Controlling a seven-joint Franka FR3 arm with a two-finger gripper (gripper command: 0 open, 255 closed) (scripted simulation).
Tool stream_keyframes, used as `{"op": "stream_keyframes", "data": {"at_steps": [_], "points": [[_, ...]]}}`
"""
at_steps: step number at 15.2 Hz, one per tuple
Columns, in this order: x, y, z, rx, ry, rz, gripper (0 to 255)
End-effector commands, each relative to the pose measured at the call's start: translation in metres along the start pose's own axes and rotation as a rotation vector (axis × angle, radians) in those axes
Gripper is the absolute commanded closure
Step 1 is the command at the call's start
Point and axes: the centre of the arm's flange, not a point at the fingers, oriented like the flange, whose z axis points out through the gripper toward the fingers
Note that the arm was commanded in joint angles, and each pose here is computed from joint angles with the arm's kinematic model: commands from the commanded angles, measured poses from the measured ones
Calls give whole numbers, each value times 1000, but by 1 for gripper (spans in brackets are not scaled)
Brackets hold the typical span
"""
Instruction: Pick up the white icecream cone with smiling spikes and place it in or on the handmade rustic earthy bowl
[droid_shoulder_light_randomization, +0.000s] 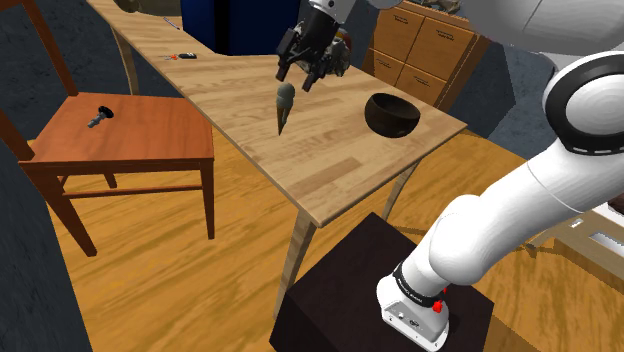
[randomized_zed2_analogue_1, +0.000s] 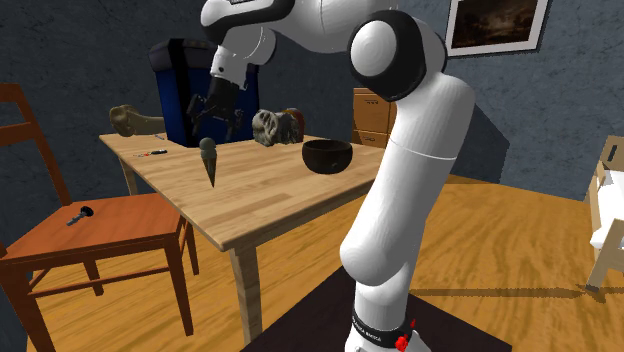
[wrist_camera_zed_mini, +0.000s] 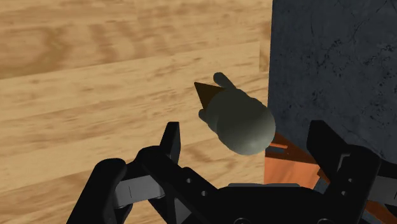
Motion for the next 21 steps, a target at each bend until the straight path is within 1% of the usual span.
{"op": "stream_keyframes", "data": {"at_steps": [1, 5, 12, 13, 21], "points": [[2, -1, 12, 2, 0, 1, 0], [2, -1, 31, 2, 0, 1, 0], [2, -1, 31, 2, 0, 1, 0], [2, -1, 31, 2, 0, 1, 255], [2, -1, 31, 2, 0, 1, 255]]}}
